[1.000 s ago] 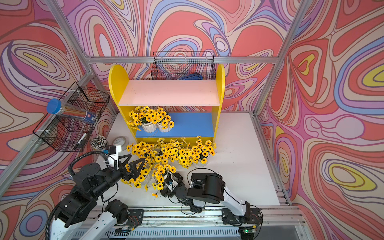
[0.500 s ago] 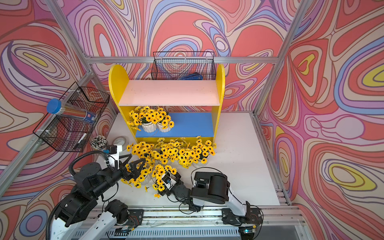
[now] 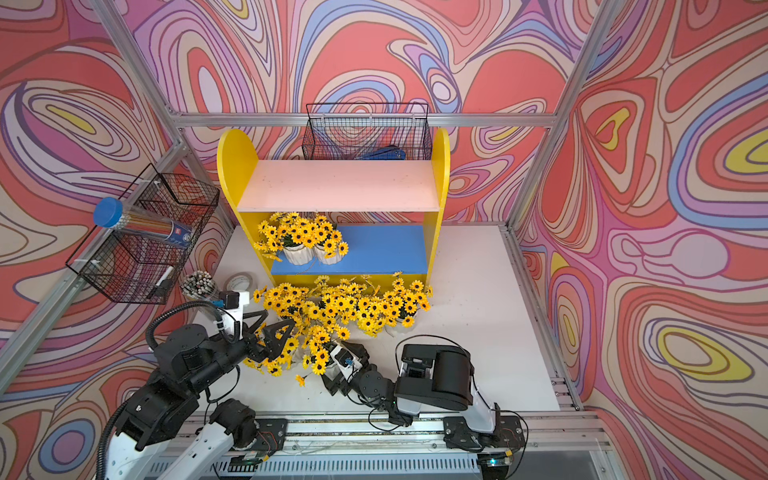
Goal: Take the sunflower pots off the shelves
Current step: Place the sunflower pot at the center of the board, then pick up the sunflower pot from the shelf.
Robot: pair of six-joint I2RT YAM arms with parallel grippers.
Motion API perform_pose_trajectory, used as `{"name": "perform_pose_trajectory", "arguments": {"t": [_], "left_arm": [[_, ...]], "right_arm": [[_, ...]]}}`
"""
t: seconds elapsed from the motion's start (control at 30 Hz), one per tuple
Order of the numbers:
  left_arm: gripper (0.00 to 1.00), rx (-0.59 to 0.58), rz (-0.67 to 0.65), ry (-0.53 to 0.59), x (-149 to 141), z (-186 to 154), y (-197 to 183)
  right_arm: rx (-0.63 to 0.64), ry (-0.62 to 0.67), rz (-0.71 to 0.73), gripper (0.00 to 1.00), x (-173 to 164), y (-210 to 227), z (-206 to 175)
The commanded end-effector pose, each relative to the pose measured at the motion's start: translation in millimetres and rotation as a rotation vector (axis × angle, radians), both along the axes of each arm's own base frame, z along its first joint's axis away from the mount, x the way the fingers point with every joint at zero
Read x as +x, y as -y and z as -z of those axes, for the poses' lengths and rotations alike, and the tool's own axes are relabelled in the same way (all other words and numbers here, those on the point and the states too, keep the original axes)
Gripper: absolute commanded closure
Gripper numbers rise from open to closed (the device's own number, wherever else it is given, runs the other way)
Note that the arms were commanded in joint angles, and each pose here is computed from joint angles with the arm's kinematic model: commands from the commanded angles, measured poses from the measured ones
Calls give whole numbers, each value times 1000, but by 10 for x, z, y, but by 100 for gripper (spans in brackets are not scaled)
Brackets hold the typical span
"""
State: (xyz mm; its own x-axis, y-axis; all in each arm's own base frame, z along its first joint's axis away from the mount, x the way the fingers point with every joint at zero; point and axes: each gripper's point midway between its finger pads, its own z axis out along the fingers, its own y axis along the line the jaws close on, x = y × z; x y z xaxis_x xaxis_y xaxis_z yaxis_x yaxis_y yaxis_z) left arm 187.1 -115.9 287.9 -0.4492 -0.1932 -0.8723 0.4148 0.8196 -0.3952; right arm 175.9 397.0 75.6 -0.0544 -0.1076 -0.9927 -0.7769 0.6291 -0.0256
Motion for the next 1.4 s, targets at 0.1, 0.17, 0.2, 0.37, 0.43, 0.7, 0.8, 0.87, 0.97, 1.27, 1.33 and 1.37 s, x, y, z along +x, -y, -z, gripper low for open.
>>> {"name": "perform_pose_trajectory", "arguments": {"t": [0.1, 0.17, 0.2, 0.37, 0.43, 0.7, 0.8, 0.87, 0.97, 1.27, 1.33, 1.37], "left_arm": [[0, -25, 10, 9, 2, -48, 31], [0, -32, 17, 7, 1, -53, 45], [0, -33, 18, 7, 1, -61, 48], [0, -13, -14, 14, 19, -99, -12], [0, 10, -34, 10, 44, -76, -45], [0, 128, -282, 5, 170, 35, -495], [0, 174, -314, -9, 198, 75, -561], [0, 193, -335, -5, 217, 84, -601], [0, 213, -361, 17, 251, 44, -648], [0, 216, -333, 22, 318, 108, -592], [0, 213, -330, 19, 319, 115, -588], [0, 205, -323, 19, 318, 108, -572]], "right_arm": [[27, -7, -31, 2, -225, 61, -70], [15, -3, -40, 2, -279, 66, -118], [4, 2, -35, 2, -305, 93, -129], [-44, 7, 55, 2, -383, 399, -192], [-58, 20, 64, 2, -413, 450, -363], [-58, 56, 109, 5, -73, 461, -1487], [-10, 0, 124, 7, 309, 579, -1736], [-37, 7, 145, 3, 540, 579, -1813], [-130, 28, 172, 2, 859, 417, -1805], [-41, 27, 217, 2, 1808, 292, -1694], [-32, 18, 221, 2, 1977, 240, -1633], [-19, 25, 233, 2, 2085, 250, -1613]]}}
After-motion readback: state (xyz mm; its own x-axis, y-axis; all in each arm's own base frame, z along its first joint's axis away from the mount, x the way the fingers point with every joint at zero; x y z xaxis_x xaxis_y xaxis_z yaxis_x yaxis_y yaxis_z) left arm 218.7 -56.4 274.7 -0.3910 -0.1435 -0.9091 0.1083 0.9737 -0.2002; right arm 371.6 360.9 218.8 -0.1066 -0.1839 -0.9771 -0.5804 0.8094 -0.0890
